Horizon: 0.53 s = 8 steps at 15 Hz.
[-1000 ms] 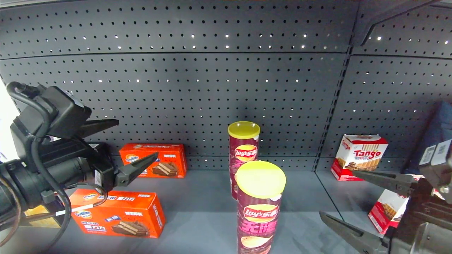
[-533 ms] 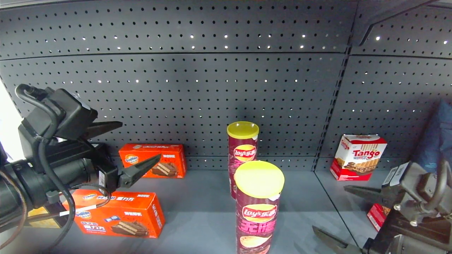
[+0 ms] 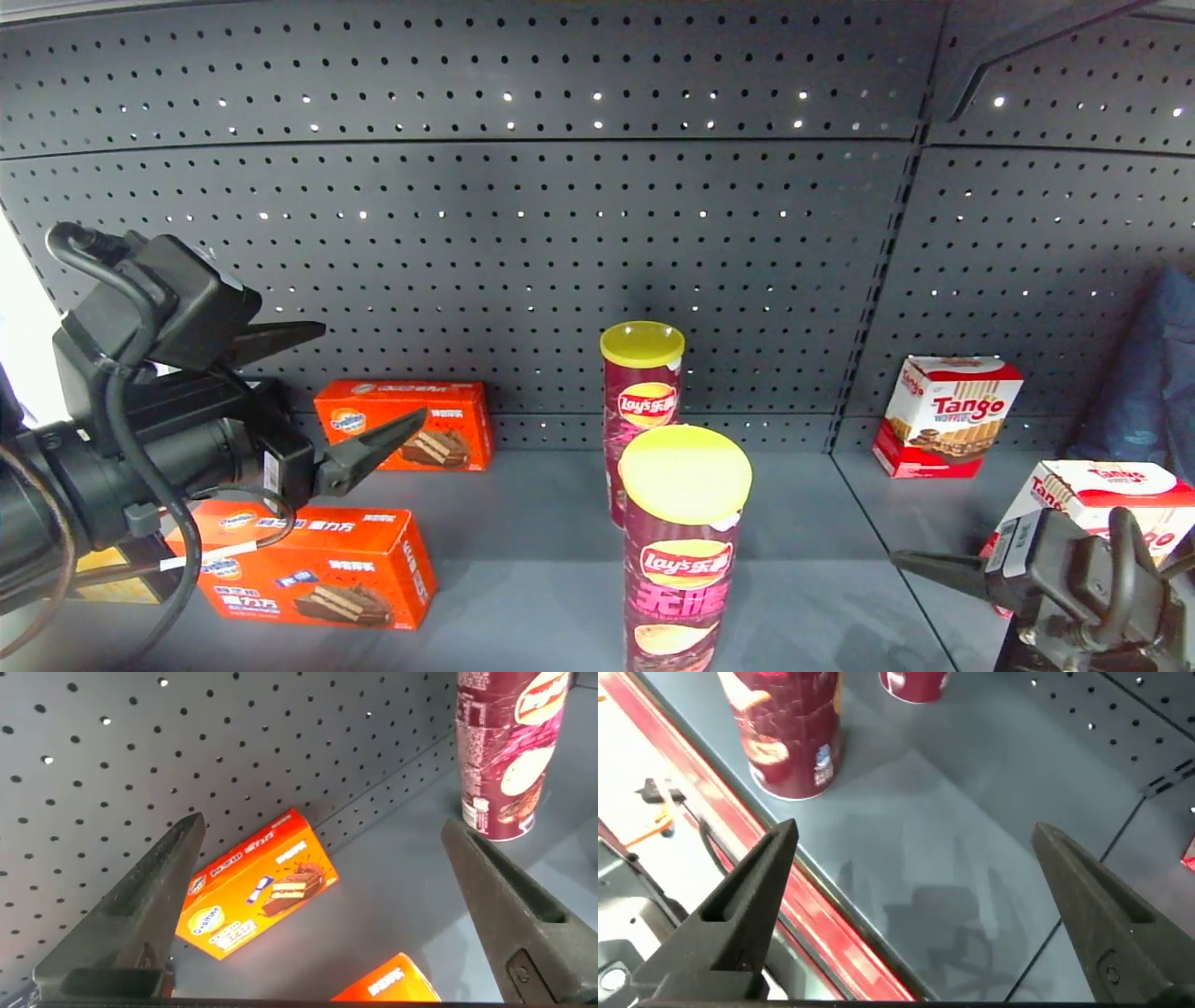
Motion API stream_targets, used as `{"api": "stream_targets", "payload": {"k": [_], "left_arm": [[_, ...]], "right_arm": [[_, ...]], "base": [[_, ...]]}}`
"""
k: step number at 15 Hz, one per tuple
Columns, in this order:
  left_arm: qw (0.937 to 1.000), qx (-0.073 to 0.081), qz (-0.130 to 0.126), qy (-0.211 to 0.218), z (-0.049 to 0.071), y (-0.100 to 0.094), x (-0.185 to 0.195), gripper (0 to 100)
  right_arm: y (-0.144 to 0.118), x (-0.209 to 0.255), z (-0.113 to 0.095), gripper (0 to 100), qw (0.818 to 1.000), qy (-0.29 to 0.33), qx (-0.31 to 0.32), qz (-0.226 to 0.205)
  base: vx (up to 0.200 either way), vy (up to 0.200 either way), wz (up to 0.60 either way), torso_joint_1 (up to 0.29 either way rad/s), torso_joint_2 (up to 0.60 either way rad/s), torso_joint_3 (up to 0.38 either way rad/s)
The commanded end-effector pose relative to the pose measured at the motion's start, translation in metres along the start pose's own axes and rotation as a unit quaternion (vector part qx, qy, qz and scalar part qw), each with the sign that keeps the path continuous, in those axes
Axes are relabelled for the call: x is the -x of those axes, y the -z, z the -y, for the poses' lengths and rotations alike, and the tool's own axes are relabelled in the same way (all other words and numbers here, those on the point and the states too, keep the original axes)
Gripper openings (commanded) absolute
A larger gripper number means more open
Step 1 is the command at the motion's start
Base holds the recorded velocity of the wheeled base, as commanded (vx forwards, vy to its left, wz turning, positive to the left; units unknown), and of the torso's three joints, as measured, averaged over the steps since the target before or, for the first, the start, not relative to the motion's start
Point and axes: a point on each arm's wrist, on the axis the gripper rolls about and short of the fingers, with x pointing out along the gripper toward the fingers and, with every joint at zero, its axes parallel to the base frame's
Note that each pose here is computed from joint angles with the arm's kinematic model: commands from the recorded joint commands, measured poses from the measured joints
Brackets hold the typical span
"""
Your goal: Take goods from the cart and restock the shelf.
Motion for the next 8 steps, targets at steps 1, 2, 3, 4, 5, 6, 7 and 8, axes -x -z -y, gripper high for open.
{"api": "stream_targets", "payload": {"k": [1,2,3,4,5,6,7,8], "left_arm": [[1.0,0.0,-0.002,0.002,0.001,0.001,-0.001,100],[1.0,0.0,-0.003,0.002,0.001,0.001,-0.001,100],[1.0,0.0,-0.003,0.002,0.0,0.001,-0.002,100],[1.0,0.0,-0.003,0.002,0.0,0.0,-0.003,100],[1.0,0.0,-0.007,0.002,0.0,0.002,-0.004,100],[1.0,0.0,-0.008,0.002,0.001,0.002,-0.005,100],[1.0,0.0,-0.009,0.002,0.001,0.003,-0.005,100],[0.9999,0.0,-0.011,0.003,0.001,0.004,-0.005,100]], "right_arm": [[0.0,-0.01,0.001,100,1.0,0.009,0.001,-0.017],[-0.002,-0.013,0.001,100,1.0,0.012,0.001,-0.018],[-0.005,-0.02,0.002,100,1.0,0.017,0.0,-0.025],[-0.006,-0.024,0.003,100,0.999,0.024,-0.001,-0.028],[-0.011,-0.033,0.004,100,0.999,0.036,-0.001,-0.035],[-0.014,-0.04,0.004,100,0.998,0.047,-0.001,-0.04],[-0.015,-0.045,0.004,100,0.998,0.05,-0.001,-0.043],[-0.017,-0.049,0.004,100,0.998,0.052,0.0,-0.046]], "base": [[0.0,0.0,0.0,0.0,0.0,0.0],[0.0,0.0,0.0,0.0,0.0,0.0],[0.0,0.0,0.0,0.0,0.0,0.0],[0.0,0.0,0.0,0.0,0.0,0.0],[0.0,0.0,0.0,0.0,0.0,0.0],[0.0,0.0,0.0,0.0,0.0,0.0],[0.0,0.0,0.0,0.0,0.0,0.0],[0.0,0.0,0.0,0.0,0.0,0.0]]}}
